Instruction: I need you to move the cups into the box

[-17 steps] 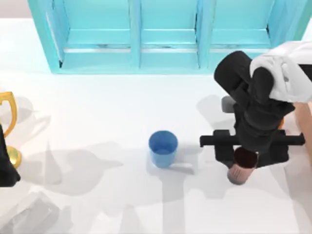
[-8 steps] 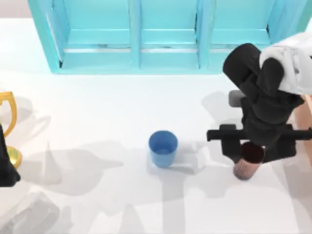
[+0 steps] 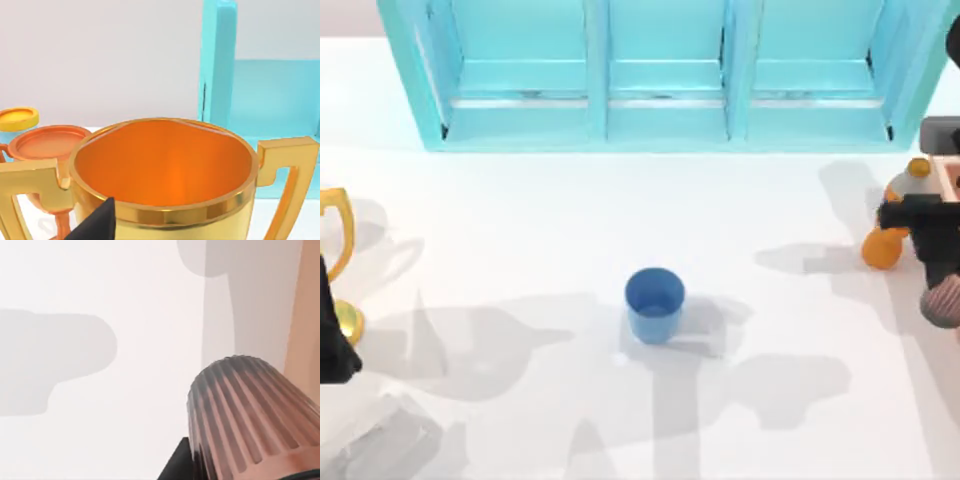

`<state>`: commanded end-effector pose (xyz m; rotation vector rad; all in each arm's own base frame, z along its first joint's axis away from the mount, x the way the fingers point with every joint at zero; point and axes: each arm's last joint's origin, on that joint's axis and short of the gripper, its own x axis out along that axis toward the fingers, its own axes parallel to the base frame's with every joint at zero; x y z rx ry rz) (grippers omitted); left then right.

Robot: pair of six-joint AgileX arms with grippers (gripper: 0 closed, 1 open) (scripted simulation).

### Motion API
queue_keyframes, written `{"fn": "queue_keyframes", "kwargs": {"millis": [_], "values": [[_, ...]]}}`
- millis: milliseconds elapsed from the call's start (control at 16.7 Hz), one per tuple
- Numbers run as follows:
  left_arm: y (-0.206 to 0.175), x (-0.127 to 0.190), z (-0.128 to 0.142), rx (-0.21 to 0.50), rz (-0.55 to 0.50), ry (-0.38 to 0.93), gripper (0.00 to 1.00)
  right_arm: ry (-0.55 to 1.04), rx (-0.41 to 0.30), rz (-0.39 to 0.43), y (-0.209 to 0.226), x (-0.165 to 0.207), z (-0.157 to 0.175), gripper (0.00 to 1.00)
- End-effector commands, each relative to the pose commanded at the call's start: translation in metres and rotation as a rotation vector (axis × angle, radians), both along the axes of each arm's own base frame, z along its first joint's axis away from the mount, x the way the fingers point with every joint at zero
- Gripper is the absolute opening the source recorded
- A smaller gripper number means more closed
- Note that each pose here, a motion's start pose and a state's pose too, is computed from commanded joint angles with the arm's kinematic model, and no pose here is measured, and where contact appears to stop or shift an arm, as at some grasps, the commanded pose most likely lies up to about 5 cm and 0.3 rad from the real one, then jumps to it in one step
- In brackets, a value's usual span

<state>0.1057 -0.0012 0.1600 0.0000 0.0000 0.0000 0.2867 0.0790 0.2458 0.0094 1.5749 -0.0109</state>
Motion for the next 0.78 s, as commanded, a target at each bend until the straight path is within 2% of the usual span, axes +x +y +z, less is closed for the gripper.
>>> {"fn": "queue_keyframes", "kwargs": {"millis": [420, 780], "values": [[0.0, 0.0, 0.0, 0.0, 0.0, 0.0, 1.0, 0.0, -0.002, 0.001, -0.013, -0.001, 0.005, 0.0], [0.0, 0.0, 0.0, 0.0, 0.0, 0.0, 1.0, -0.002, -0.015, 0.002, -0.1, -0.021, 0.025, 0.0]]}}
